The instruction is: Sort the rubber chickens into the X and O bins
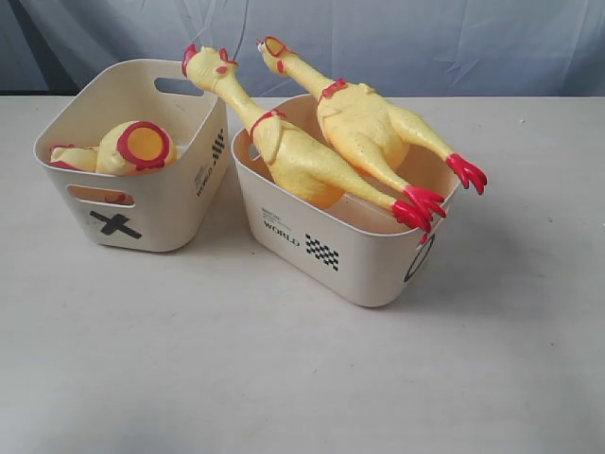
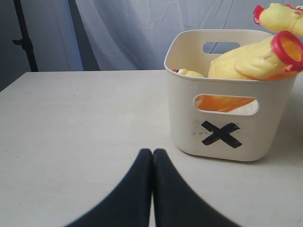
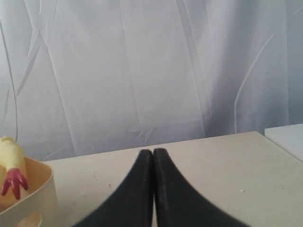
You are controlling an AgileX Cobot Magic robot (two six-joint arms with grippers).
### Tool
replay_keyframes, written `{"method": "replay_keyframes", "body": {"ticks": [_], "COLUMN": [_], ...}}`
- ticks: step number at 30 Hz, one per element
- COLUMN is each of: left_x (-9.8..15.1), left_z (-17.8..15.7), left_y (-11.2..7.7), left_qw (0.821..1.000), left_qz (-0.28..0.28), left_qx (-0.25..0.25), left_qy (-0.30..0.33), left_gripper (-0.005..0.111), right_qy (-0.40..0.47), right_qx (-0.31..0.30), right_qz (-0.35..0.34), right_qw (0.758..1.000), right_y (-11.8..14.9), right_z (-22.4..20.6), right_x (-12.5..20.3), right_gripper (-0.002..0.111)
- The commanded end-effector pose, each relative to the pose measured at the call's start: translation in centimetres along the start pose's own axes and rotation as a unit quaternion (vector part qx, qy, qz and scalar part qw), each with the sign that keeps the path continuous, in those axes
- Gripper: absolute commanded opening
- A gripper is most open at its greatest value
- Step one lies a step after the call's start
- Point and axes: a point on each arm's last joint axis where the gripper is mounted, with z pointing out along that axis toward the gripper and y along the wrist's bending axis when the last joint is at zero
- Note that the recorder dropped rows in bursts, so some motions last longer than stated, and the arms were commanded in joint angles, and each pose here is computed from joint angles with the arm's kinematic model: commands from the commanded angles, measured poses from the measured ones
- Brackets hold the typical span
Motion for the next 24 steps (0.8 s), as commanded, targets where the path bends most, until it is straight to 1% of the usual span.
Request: {"method": "replay_keyframes", "body": {"ticks": [1,4,6,10,24], "left_x": [-0.2,-0.2,-0.2,-0.2,-0.2], "left_z": [-0.1,-0.1,-0.1,-0.1,-0.1], "left_y": [0.0,0.0,0.0,0.0,0.0], "left_qw": [1.000,1.000,1.000,1.000,1.000], "left_qz": [-0.004,-0.004,-0.004,-0.004,-0.004], "left_qx": [0.003,0.003,0.003,0.003,0.003], "left_qy": [-0.008,-0.008,-0.008,-0.008,-0.008], "left_gripper": [0.000,0.000,0.000,0.000,0.000], "right_qy": [0.047,0.113,0.128,0.134,0.139], "right_qx": [0.002,-0.008,-0.006,0.007,0.006], "right_qz": [-0.020,-0.054,-0.054,-0.020,-0.008], "right_qw": [0.999,0.992,0.990,0.991,0.990], "right_y": [-0.1,0.0,0.0,-0.2,-0.1], "right_z": [-0.1,-0.3,-0.3,-0.4,-0.4], "right_x": [1.0,2.2,2.4,2.6,2.6], "right_gripper": [-0.001,-0.001,-0.001,-0.001,-0.001]}}
